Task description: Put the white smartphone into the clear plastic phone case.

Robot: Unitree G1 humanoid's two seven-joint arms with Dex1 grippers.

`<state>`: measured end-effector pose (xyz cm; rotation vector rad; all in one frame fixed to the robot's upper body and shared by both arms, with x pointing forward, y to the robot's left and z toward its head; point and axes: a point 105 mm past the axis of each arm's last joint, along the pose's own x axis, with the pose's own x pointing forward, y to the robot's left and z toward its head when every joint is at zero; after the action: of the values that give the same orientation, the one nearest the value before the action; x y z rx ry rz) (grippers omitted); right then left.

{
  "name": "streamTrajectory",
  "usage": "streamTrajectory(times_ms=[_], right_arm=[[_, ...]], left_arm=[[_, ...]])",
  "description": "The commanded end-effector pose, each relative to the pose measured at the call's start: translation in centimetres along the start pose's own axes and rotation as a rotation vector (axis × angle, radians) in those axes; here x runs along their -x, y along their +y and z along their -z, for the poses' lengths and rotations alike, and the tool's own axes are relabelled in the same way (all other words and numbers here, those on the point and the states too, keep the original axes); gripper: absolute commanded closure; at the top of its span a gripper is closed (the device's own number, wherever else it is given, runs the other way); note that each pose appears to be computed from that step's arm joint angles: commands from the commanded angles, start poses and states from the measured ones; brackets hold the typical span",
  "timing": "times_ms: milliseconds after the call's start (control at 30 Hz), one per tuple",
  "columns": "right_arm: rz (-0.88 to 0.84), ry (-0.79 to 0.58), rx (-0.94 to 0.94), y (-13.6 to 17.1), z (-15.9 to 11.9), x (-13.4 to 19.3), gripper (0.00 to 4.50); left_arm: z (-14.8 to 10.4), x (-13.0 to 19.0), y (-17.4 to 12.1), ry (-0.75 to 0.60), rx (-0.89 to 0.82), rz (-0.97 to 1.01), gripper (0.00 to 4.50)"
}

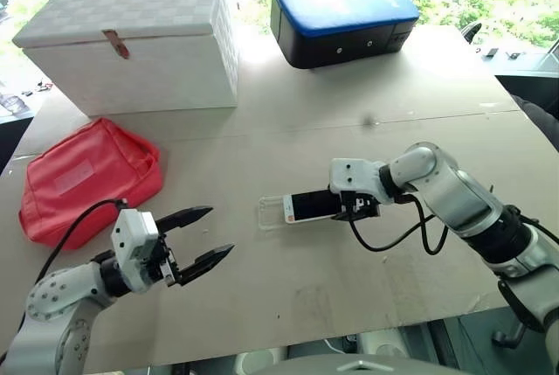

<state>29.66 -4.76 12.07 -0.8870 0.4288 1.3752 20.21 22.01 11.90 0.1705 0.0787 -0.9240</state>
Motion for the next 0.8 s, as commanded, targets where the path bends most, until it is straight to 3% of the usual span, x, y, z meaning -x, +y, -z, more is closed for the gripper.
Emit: streamTrajectory(times_ms=[33, 800], right_arm=[[0.023, -0.032, 0.039, -0.12, -1.35, 0.83, 1.74], [0.020, -0.026, -0.019, 0.27, -0.96, 0.14, 1.74]], left_arm=[[-0.62, 0.11, -0.09, -0.019, -0.030, 0.005, 0.15], [-0.40, 0.00, -0.13, -0.017, -0.025, 0.005, 0.15]])
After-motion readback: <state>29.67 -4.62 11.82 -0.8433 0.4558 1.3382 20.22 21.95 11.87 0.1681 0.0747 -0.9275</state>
